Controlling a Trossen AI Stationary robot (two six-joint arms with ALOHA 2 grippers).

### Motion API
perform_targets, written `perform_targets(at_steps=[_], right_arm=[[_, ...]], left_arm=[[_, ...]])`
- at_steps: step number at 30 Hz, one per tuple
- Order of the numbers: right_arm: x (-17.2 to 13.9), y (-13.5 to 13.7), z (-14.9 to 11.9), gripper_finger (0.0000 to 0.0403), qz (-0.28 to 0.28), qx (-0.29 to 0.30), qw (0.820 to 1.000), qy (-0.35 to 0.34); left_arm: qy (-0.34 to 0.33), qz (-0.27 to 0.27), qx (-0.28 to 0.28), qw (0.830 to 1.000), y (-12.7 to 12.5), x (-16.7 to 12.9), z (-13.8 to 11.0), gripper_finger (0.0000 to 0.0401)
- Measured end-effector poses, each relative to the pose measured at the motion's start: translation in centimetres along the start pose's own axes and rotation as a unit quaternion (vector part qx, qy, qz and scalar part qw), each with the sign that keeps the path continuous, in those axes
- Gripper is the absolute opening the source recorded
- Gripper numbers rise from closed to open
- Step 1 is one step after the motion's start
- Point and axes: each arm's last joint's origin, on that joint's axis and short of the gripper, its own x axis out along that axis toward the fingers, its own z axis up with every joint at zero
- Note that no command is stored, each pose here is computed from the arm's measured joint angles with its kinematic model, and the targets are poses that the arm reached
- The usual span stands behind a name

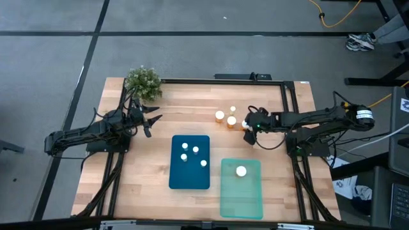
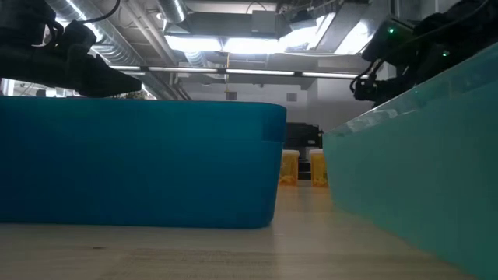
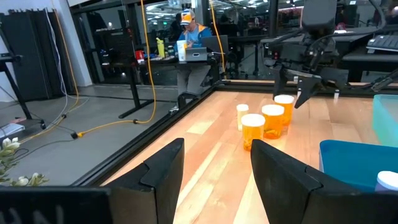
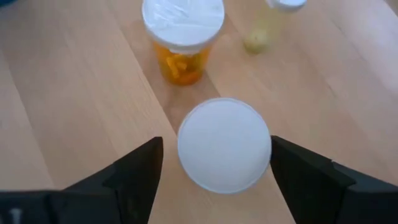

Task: Pick and place medicine bottles into bin by pill shape (circle, oval)
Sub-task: Put the right orange pill bottle into the light blue bin

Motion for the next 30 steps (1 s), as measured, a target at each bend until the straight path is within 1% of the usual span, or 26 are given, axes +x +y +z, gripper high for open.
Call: perform_targets(at_steps=[3,9,19,23,30], right_arm=[[0.0,-0.02,-0.03,0.0285,-0.003,0.001,1.0,0.001],[0.0,-0.02,-0.04,0.0258,-0.003,0.015,1.0,0.001],[0.0,-0.11,-0.02,0.0227,-0.016,0.017,1.0,-0.002],[0.0,-0.11,-0.01,0.0213,-0.016,0.029,0.999,-0.003],[-0.13,-0.11,0.15,0.0208,-0.021,0.025,0.999,-0.002]], left_arm=[[0.0,0.0,0.0,1.0,0.0,0.0,0.0,0.0177],[0.0,0.0,0.0,1.0,0.0,0.0,0.0,0.0177],[0.0,0.0,0.0,1.0,0.0,0.0,0.0,0.0177],[0.0,0.0,0.0,1.0,0.0,0.0,0.0,0.0177],[0.0,0.0,0.0,1.0,0.0,0.0,0.0,0.0177]])
